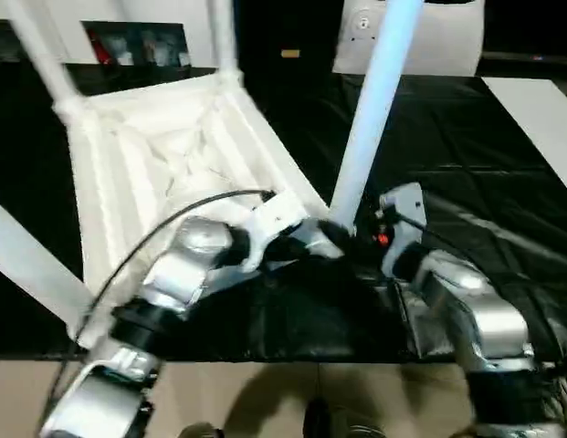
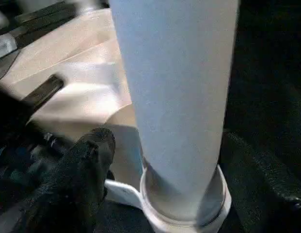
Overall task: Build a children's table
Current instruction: Rotate leg to tighten
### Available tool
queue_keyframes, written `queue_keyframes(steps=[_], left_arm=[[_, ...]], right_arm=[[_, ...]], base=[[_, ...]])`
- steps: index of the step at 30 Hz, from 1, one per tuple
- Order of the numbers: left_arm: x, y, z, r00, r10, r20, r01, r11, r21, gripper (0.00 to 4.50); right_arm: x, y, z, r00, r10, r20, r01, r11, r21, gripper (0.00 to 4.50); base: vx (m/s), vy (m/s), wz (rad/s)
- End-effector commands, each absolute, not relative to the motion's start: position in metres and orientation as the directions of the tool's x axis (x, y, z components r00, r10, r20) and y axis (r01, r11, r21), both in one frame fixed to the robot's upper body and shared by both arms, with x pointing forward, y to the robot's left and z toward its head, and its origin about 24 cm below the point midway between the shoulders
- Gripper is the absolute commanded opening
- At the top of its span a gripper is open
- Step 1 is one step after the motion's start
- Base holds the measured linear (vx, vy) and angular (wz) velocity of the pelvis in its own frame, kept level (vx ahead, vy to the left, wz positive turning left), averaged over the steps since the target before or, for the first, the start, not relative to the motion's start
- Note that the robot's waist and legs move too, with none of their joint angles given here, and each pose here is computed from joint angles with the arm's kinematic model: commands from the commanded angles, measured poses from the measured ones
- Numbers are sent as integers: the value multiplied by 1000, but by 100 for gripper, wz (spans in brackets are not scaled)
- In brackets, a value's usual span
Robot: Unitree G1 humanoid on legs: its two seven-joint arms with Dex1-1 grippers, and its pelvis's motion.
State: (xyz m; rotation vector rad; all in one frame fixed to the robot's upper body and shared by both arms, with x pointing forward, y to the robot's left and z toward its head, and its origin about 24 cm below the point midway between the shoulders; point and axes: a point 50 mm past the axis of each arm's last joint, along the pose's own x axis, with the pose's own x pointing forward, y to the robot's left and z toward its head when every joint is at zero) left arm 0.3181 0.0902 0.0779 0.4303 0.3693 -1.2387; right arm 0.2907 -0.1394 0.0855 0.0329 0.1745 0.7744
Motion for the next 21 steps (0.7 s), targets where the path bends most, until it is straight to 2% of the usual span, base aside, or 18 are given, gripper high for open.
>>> queue_keyframes(steps=[1,4,5,10,11,12,13,14,17,19,20,21], left_arm=[[309,79,79,152,-867,-475,987,110,116,0],[309,88,79,101,-855,-509,990,34,139,0],[308,93,78,61,-842,-535,991,-13,134,0],[305,104,77,-55,-805,-591,984,-142,103,0],[303,106,77,-99,-789,-607,978,-190,87,0],[303,107,77,-102,-787,-608,977,-193,86,0],[301,109,77,-149,-770,-621,968,-241,67,0],[301,109,77,-149,-770,-621,968,-241,67,0],[299,112,78,-217,-739,-637,946,-321,50,0],[299,111,79,-237,-732,-639,938,-344,47,0],[298,111,79,-243,-730,-639,935,-352,47,0],[298,111,79,-246,-729,-639,934,-356,47,0]], right_arm=[[288,-140,90,643,756,-122,-754,653,74,399],[285,-150,91,559,815,-153,-819,572,55,426],[283,-155,91,502,848,-172,-855,517,51,435],[280,-161,93,366,910,-197,-922,383,55,435],[278,-162,92,312,926,-213,-942,331,58,435],[278,-163,92,309,927,-214,-943,328,59,435],[276,-164,92,254,940,-229,-958,277,74,435],[276,-164,92,254,940,-229,-958,277,74,435],[271,-165,93,143,962,-234,-979,173,110,435],[270,-165,92,113,964,-240,-983,144,118,435],[270,-165,91,103,965,-242,-983,135,121,407],[270,-165,91,99,965,-243,-984,132,121,407]], base=[[0,0,0],[0,0,0],[0,0,0],[0,0,0],[0,0,0],[0,0,0],[0,0,0],[0,0,0],[0,0,0],[0,0,0],[0,0,0],[0,0,0]])
